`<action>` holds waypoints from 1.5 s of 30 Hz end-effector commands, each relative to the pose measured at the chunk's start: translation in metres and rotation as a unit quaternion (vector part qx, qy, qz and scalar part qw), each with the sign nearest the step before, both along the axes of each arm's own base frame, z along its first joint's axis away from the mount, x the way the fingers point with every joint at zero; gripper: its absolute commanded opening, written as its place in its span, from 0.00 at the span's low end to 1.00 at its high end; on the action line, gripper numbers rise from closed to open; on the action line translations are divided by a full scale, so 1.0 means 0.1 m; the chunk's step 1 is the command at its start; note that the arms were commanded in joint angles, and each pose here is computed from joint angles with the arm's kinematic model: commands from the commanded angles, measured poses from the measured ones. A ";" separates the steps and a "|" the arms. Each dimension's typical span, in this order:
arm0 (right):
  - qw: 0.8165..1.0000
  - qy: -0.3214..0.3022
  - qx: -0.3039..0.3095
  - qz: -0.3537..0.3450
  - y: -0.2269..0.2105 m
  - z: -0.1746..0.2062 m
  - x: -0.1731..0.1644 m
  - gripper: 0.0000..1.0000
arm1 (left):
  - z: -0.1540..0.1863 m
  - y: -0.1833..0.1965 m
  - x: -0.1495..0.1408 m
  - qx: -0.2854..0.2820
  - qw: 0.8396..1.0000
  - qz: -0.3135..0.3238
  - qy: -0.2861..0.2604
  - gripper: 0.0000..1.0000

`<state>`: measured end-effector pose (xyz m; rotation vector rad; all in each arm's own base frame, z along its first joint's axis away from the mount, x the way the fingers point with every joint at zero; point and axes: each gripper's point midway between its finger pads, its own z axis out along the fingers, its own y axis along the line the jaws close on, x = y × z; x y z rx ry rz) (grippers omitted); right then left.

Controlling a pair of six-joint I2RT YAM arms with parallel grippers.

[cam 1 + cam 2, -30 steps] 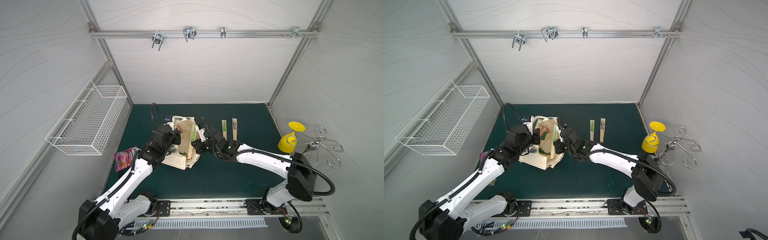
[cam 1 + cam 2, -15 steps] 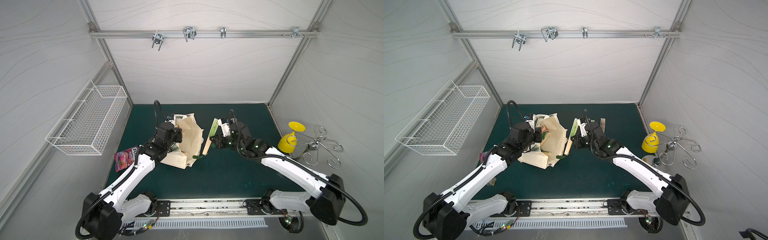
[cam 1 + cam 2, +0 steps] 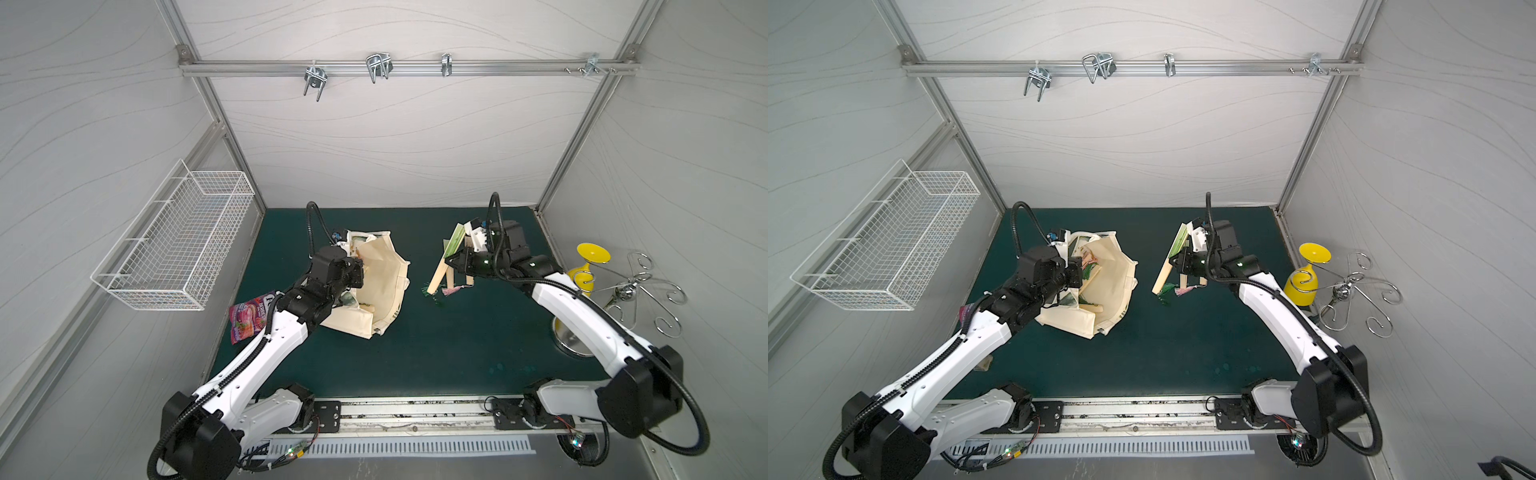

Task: Take out the folding fans from the tote bags
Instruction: Pick up the folding fan from the canvas bag, then place the folding fan at the center of the board.

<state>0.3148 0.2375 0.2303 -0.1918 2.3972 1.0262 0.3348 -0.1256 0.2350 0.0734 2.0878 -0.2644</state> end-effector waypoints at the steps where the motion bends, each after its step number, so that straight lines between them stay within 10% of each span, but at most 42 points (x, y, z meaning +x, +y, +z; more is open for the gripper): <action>1: 0.998 0.048 0.004 0.047 0.14 -0.16 -0.04 0.00 | 0.15 0.00 -0.01 -0.017 1.000 0.001 -0.015 0.00; 45: 0.973 0.203 -0.079 0.080 0.30 -1.95 1.49 0.10 | 0.07 -0.10 -0.01 -0.040 0.999 -0.011 0.008 0.00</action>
